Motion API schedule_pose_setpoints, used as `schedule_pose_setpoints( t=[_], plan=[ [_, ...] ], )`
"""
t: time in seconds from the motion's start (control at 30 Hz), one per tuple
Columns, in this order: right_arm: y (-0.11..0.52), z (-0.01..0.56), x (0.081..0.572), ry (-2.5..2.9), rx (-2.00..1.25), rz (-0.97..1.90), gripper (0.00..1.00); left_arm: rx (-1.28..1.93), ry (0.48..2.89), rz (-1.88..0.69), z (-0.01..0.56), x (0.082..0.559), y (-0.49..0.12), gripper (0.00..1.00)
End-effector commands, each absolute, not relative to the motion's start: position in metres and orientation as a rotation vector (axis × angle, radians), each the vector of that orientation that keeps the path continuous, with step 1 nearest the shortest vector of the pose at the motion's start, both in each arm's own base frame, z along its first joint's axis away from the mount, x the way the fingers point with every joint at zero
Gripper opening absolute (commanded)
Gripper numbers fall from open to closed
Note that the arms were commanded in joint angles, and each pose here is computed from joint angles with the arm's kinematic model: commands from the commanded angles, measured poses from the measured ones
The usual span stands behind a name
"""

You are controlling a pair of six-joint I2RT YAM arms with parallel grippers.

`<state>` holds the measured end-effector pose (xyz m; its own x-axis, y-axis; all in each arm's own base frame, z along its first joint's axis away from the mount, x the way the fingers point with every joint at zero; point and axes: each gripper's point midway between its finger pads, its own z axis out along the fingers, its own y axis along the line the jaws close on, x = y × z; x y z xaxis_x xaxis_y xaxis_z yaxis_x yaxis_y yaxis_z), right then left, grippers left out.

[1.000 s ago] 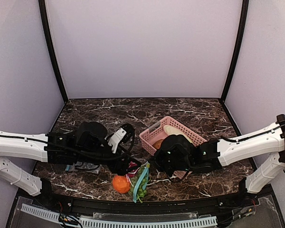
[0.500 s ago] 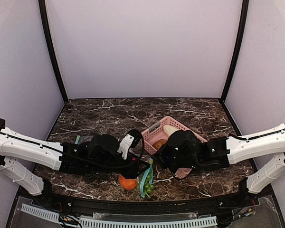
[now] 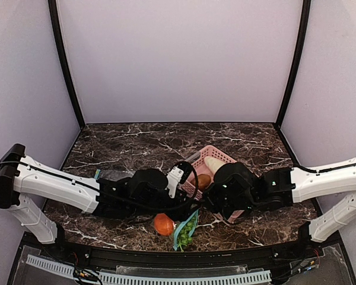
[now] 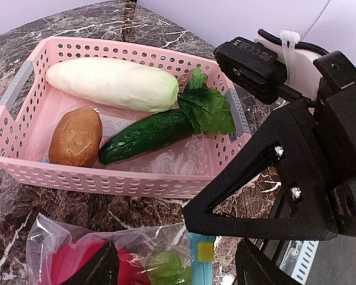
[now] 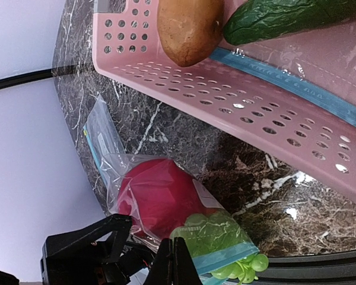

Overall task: Place the food in the zip-top bag and seal the zipper
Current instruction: Pass from the right arm to the left

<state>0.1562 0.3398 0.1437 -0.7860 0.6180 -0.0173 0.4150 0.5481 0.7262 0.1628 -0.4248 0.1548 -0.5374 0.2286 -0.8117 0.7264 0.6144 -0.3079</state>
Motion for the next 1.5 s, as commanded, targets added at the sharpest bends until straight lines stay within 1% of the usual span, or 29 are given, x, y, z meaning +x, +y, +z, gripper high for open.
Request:
schedule_pose_setpoints(
  t=[0.0, 0.2, 0.27, 0.37, 0.5, 0.53, 0.57, 0.63, 0.7, 0.8, 1.07, 1.2, 1.23, 1.27, 1.3, 1.37, 1.47],
  plan=[
    [0.331, 0.155, 0.157, 2.516, 0.947, 1.037, 0.0, 0.767, 2.014, -0.806, 0.162, 0.17, -0.438, 0.67],
    [0.329, 0.158, 0.156, 2.52, 0.968, 1.024, 0.0, 0.794, 1.975, -0.781, 0.161, 0.174, -0.445, 0.62],
    [0.329, 0.157, 0.156, 2.526, 0.966, 1.018, 0.0, 0.799, 1.963, -0.751, 0.161, 0.178, -0.445, 0.6],
    [0.329, 0.154, 0.155, 2.53, 0.986, 1.009, 0.0, 0.81, 1.946, -0.702, 0.159, 0.183, -0.444, 0.53],
    [0.329, 0.15, 0.153, 2.543, 1.009, 1.001, 0.0, 0.819, 1.925, -0.665, 0.157, 0.187, -0.445, 0.5],
    [0.329, 0.149, 0.153, 2.548, 1.014, 0.996, 0.0, 0.828, 1.92, -0.668, 0.158, 0.187, -0.447, 0.51],
    [0.329, 0.149, 0.153, 2.547, 1.025, 0.998, 0.0, 0.851, 1.914, -0.659, 0.156, 0.186, -0.449, 0.54],
    [0.327, 0.149, 0.153, 2.545, 1.046, 0.992, 0.0, 0.886, 1.906, -0.663, 0.153, 0.184, -0.453, 0.58],
    [0.327, 0.15, 0.154, 2.542, 1.054, 0.988, 0.0, 0.903, 1.905, -0.667, 0.15, 0.182, -0.454, 0.59],
    [0.329, 0.152, 0.154, 2.542, 1.054, 0.986, 0.0, 0.914, 1.898, -0.667, 0.148, 0.181, -0.453, 0.63],
    [0.331, 0.156, 0.157, 2.536, 1.067, 0.987, 0.0, 0.937, 1.882, -0.666, 0.146, 0.18, -0.454, 0.69],
    [0.333, 0.157, 0.157, 2.541, 1.059, 0.985, 0.0, 0.937, 1.877, -0.656, 0.146, 0.181, -0.454, 0.7],
    [0.334, 0.157, 0.157, 2.542, 1.061, 0.985, 0.0, 0.934, 1.879, -0.649, 0.146, 0.182, -0.454, 0.69],
    [0.334, 0.157, 0.157, 2.543, 1.061, 0.986, 0.0, 0.933, 1.881, -0.643, 0.145, 0.182, -0.454, 0.66],
    [0.335, 0.157, 0.157, 2.543, 1.061, 0.988, 0.0, 0.926, 1.884, -0.627, 0.145, 0.184, -0.453, 0.6],
    [0.336, 0.158, 0.157, 2.546, 1.056, 0.989, 0.0, 0.91, 1.889, -0.605, 0.144, 0.187, -0.45, 0.52],
    [0.336, 0.157, 0.157, 2.547, 1.058, 0.988, 0.0, 0.906, 1.884, -0.583, 0.145, 0.188, -0.449, 0.47]
  ],
)
